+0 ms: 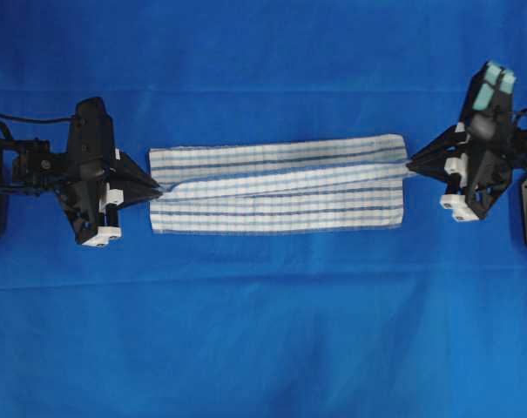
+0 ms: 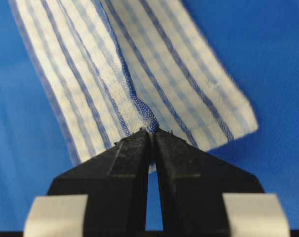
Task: Fold the blue towel.
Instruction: 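Fold the top edge down toward the bottom edge with both grippers, then grasp the folded strip's left and right ends with both grippers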
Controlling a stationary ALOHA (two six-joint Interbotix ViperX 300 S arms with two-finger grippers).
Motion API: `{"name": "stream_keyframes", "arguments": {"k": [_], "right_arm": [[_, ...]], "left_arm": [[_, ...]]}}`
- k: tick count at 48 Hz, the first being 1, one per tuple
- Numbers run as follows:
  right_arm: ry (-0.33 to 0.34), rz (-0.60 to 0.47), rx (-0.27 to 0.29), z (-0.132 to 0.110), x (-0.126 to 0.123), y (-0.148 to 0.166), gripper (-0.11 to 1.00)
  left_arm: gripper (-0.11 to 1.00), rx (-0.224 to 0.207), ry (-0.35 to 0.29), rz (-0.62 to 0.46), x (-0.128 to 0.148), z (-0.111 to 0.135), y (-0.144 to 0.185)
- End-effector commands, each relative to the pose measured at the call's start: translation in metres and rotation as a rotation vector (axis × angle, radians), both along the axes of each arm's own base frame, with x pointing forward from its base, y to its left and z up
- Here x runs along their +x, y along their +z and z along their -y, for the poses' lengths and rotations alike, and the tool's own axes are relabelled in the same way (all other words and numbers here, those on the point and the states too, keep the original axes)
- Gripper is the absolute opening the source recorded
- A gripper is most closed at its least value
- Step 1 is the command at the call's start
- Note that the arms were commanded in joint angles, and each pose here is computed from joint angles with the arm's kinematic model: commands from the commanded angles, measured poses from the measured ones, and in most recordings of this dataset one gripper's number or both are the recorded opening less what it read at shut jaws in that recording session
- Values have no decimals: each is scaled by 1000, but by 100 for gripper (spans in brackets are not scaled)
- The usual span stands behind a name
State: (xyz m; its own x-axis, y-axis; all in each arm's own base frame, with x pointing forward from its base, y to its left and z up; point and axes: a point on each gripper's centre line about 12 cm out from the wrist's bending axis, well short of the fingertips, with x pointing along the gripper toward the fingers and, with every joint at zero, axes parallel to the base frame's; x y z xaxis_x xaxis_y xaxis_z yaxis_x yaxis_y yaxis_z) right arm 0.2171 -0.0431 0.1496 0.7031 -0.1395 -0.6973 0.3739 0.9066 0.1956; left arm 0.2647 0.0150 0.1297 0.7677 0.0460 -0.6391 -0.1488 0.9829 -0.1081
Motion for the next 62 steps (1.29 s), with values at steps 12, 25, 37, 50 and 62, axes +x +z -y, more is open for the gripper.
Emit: {"name": "stream_keyframes", "arguments": {"k": [12,25,37,50,62], "right_arm": [[-1,-36,26,-1,16,-8,5],[7,-2,21,-2,23,-1,8],[45,50,-50,2,25,20,67],[-61,52,-69,30,17,22,62],[-94,1,-70,43,22,11,62]], "left_arm": [[3,-2,-1,28,6,1,7],[40,1,-3,34,6,1,11],[64,35,-6,70,4,-5,37],[64,80,85,65,-6,-37,41],[64,88,115,46,-6,-47,37]]}}
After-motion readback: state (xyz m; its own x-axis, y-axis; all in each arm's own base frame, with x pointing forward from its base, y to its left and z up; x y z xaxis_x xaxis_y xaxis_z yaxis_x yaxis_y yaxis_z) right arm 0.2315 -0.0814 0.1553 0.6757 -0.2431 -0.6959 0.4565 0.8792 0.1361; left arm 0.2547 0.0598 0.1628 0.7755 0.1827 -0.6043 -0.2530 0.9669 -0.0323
